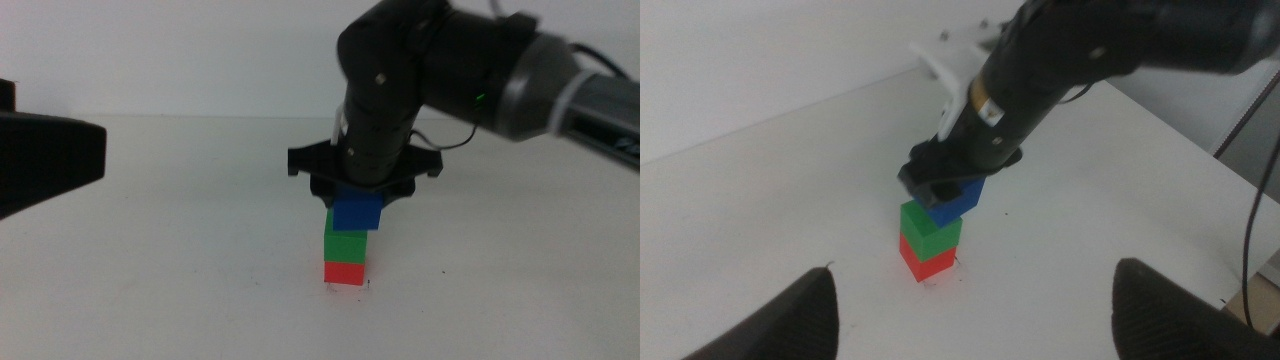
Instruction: Stack red cubes first, then green, then blue cubes in a specific spot.
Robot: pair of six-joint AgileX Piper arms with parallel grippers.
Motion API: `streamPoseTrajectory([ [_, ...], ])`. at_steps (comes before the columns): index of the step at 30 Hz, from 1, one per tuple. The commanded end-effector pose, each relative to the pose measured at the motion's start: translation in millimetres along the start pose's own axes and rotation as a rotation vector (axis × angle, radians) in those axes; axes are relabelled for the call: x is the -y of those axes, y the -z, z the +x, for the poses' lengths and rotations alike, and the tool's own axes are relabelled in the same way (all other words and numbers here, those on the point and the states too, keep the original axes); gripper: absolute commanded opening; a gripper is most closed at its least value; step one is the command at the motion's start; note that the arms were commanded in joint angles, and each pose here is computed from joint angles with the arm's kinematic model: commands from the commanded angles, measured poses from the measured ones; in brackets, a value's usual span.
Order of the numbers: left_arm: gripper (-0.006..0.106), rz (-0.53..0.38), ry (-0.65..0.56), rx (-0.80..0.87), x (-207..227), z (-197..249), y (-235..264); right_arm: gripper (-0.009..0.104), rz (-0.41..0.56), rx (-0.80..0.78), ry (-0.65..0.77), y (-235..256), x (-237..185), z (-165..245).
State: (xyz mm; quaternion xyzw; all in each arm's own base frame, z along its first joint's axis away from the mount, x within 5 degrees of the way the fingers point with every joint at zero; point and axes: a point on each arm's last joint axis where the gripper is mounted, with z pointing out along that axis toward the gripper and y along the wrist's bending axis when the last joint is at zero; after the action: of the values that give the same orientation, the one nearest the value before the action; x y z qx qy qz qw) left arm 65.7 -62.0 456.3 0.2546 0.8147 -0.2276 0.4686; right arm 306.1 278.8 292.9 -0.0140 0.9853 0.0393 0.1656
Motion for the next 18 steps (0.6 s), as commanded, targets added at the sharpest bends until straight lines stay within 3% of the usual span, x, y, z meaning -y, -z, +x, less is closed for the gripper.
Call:
streamPoseTrajectory([
  [1, 0.093, 0.007, 0.001, 0.012, 0, 0, 0, 0.008, 0.023, 0.001, -0.012, -5, -2, -1],
  [6, 0.093, 0.007, 0.001, 0.012, 0, 0, 0, 0.008, 0.065, 0.009, -0.031, -16, -2, -2],
  [18, 0.093, 0.007, 0.001, 0.012, 0, 0, 0, 0.008, 0.049, 0.040, -0.045, -22, -9, -2],
])
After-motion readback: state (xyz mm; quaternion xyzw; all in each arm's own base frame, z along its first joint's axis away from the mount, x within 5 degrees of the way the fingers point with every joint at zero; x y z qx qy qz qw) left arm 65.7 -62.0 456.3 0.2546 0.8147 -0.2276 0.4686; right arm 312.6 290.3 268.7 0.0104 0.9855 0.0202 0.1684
